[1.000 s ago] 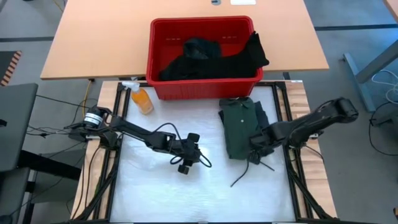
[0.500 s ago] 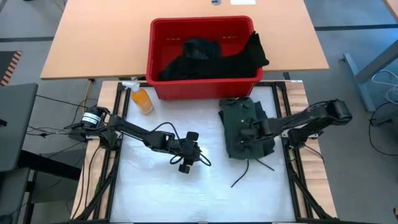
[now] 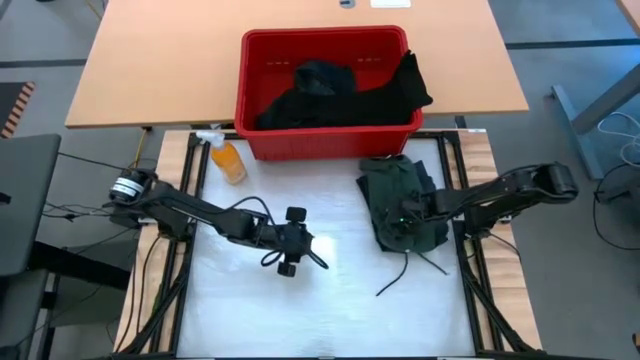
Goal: Fold laundry
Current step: Stack the folded dark green shirt on top of the folded black shorts, then fold the black shirt
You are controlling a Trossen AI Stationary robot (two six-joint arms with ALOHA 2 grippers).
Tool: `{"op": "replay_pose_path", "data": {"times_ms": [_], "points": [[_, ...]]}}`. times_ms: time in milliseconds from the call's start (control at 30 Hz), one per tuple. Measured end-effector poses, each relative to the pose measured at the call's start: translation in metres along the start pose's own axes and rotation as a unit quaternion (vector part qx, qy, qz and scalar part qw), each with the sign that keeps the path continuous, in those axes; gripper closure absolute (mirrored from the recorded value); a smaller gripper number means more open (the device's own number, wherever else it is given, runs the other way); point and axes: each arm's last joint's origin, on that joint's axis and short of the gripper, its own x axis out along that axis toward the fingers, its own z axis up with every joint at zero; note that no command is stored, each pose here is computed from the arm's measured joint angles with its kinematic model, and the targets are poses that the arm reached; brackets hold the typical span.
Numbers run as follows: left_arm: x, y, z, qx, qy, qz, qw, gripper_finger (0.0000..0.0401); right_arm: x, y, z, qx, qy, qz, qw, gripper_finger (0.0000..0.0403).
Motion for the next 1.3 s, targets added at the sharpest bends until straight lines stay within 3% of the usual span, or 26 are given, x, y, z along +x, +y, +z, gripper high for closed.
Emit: {"op": "replay_pose_path", "data": {"times_ms": [200, 333, 600, 833, 967, 1100, 1233, 1300], "points": [[-0.039, 0.020, 0.014, 0.023, -0.049, 0.082, 0.995, 0.0230, -0.027, -0.004, 0.006, -0.004, -0.012, 0.006, 1.000, 0.0383], [-0.069, 0.044, 0.023, -0.012, -0.103, 0.121, 0.987, 0.0230, -0.058, -0.002, 0.020, -0.008, -0.066, 0.034, 0.997, 0.0383], [-0.113, 0.052, 0.015, -0.096, -0.114, 0.113, 0.982, 0.0230, -0.145, -0.005, 0.055, -0.040, -0.192, 0.081, 0.977, 0.0382], [-0.121, 0.031, 0.004, -0.108, -0.110, 0.088, 0.984, 0.0230, -0.211, -0.026, 0.113, -0.022, -0.311, 0.022, 0.950, 0.0382], [-0.107, 0.016, -0.012, -0.102, -0.102, 0.085, 0.986, 0.0230, -0.218, -0.053, 0.157, -0.014, -0.319, -0.075, 0.945, 0.0382], [-0.092, 0.006, -0.031, -0.069, -0.094, 0.079, 0.990, 0.0230, -0.217, -0.099, 0.203, 0.051, -0.309, -0.155, 0.937, 0.0365], [-0.083, 0.004, -0.044, -0.035, -0.101, 0.083, 0.991, 0.0230, -0.210, -0.150, 0.238, 0.114, -0.279, -0.200, 0.932, 0.0322], [-0.080, 0.005, -0.046, -0.022, -0.113, 0.085, 0.990, 0.0230, -0.204, -0.174, 0.251, 0.132, -0.262, -0.196, 0.936, 0.0295]]}}
